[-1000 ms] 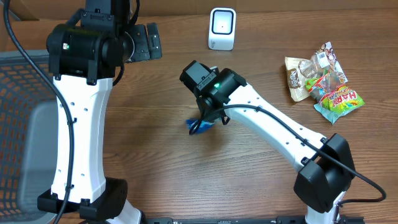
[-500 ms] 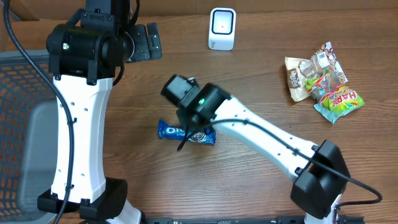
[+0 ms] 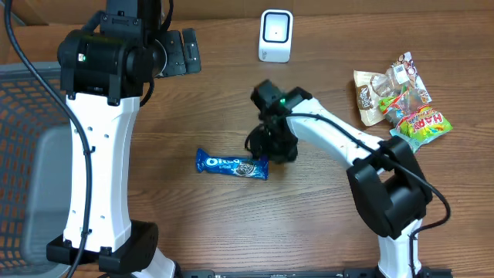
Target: Scan the item barcode
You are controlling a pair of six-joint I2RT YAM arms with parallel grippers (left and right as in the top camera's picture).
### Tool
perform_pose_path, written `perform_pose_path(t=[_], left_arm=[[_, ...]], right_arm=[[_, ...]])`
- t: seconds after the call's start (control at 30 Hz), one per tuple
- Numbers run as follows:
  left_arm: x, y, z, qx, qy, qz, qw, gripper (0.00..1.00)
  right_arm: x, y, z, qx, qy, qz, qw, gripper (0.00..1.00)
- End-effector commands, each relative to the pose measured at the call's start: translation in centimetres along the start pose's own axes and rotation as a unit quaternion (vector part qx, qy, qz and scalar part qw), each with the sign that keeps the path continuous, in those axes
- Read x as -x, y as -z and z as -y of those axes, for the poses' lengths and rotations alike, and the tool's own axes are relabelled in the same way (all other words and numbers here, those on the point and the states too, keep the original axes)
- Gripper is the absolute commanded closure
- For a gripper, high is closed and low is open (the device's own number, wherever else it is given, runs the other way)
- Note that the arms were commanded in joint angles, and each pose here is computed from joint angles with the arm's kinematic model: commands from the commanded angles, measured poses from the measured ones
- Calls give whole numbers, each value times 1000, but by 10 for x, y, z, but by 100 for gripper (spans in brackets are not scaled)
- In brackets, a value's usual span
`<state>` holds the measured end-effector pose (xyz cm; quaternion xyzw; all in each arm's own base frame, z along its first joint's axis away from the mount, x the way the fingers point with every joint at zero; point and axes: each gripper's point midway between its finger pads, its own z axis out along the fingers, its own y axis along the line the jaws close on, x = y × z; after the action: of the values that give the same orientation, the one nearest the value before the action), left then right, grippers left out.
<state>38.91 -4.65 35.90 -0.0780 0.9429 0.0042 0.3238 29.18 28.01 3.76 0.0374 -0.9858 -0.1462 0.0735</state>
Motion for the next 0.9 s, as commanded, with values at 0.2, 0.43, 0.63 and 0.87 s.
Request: perform_pose_path(t=[0.2,0.43,0.63,0.87], left_arm=[[1,-1,-2,6,-9,2,1000,0],[1,-1,-2,6,-9,2,1000,0],[1,-1,-2,6,-9,2,1000,0],[1,-1,-2,6,-9,2,1000,0]], right_arm=[[-22,-33,-17,108,0,-49,993,40],[-19,-39,-17,114,-18,-41,993,96],[-6,-25,-19,125,2,-18,992,96],[22,47,25,13,8,105,994,96]])
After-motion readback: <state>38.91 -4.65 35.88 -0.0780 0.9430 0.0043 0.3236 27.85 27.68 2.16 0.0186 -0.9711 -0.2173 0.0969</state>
